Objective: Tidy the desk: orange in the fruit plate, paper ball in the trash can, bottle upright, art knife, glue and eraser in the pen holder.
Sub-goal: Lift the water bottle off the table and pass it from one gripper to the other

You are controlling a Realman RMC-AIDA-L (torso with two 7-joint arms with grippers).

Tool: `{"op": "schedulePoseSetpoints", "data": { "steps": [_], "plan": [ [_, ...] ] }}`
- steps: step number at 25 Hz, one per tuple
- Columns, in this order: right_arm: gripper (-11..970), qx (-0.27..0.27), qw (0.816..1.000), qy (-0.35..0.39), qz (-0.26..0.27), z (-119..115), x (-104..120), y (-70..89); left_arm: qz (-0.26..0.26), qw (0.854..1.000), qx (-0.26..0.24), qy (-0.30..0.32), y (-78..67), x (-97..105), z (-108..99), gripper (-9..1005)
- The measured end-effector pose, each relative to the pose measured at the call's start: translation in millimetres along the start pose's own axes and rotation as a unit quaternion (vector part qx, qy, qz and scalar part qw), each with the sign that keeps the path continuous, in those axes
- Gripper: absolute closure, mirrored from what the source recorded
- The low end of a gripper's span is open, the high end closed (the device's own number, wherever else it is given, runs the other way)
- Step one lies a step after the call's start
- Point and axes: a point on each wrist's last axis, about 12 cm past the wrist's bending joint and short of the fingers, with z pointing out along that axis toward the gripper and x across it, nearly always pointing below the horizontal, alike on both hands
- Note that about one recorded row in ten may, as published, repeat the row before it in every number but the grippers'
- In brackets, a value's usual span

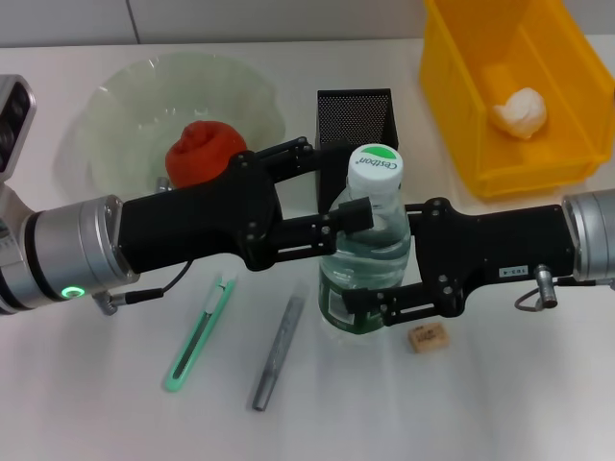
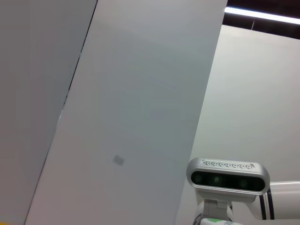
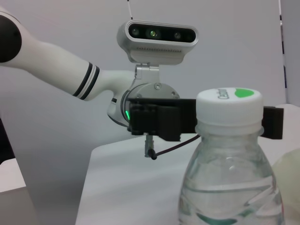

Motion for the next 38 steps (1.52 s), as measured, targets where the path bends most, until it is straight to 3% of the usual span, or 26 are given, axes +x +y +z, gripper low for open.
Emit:
{"op": "schedulePoseSetpoints", "data": {
  "steps": [38],
  "plan": [
    [195, -0.005, 0.999, 0.035, -0.016, 2, -12, -4.1, 0.009, 0.999, 0.025, 0.039, 3.2, 1, 16, 215]
  ]
}}
